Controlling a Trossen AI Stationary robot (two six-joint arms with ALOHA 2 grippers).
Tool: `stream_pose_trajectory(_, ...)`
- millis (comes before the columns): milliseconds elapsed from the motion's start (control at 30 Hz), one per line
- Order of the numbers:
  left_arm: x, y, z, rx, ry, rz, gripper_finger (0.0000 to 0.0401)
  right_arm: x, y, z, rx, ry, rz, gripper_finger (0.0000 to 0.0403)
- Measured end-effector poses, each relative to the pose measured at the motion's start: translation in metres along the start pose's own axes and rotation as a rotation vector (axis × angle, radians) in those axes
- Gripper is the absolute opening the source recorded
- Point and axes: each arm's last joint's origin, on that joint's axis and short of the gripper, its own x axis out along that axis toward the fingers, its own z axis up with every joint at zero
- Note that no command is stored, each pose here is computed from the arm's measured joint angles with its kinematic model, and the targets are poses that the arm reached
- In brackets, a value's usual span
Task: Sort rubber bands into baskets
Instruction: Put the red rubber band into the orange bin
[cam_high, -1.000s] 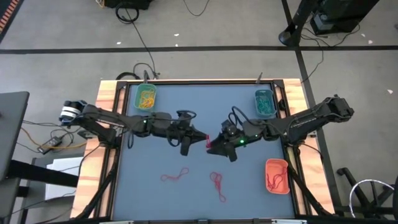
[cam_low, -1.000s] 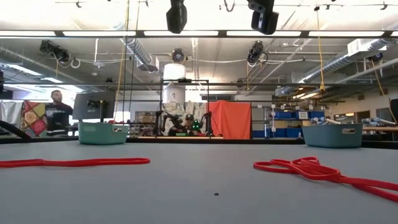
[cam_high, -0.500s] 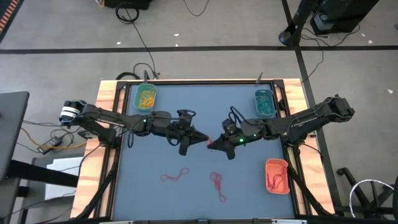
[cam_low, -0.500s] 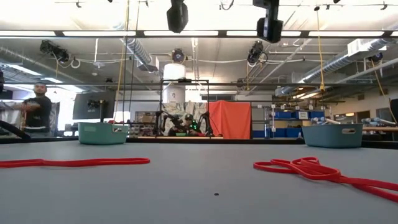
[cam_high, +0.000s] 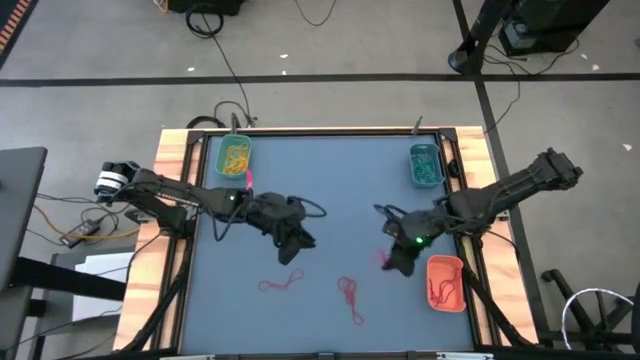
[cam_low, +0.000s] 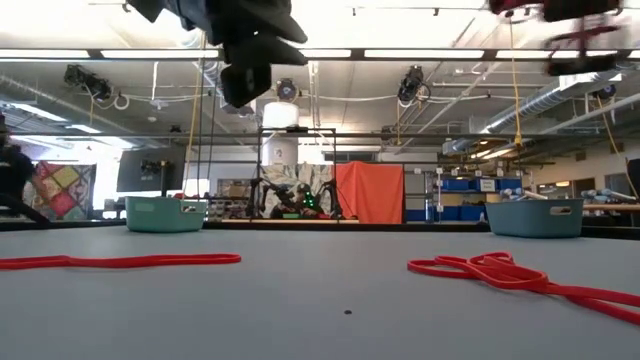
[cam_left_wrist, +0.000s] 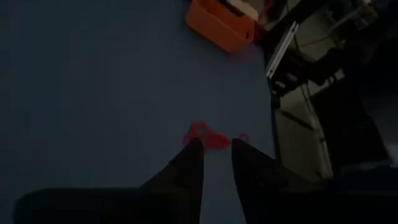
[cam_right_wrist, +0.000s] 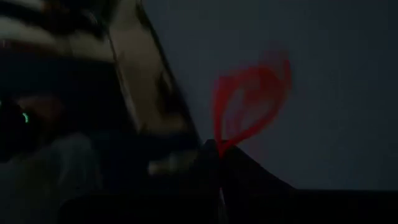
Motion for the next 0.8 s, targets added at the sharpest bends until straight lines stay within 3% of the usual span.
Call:
stream_pose_trajectory(300,0.002,0.003,-0.008,0.052,0.036,0.073,0.0089,-0.009,-0.012,-0.064,0.190,0.416,-0.262,0.0008)
stream_pose_trajectory(500,0.002,0.005,-0.010,0.081,0.066,0.091,0.0090,-0.006,-0.015,-0.081,0.268,0.451,-0.388,0.0008)
stream_pose_trajectory(600,0.001,0.008,-0.015,0.075,0.116,0.125,0.0090,-0.001,-0.021,-0.086,0.318,0.424,-0.503,0.0009)
stream_pose_trajectory(800,-0.001,0.014,-0.025,0.060,0.219,0.187,0.0090,0.010,-0.033,-0.097,0.347,0.441,-0.717,0.0053)
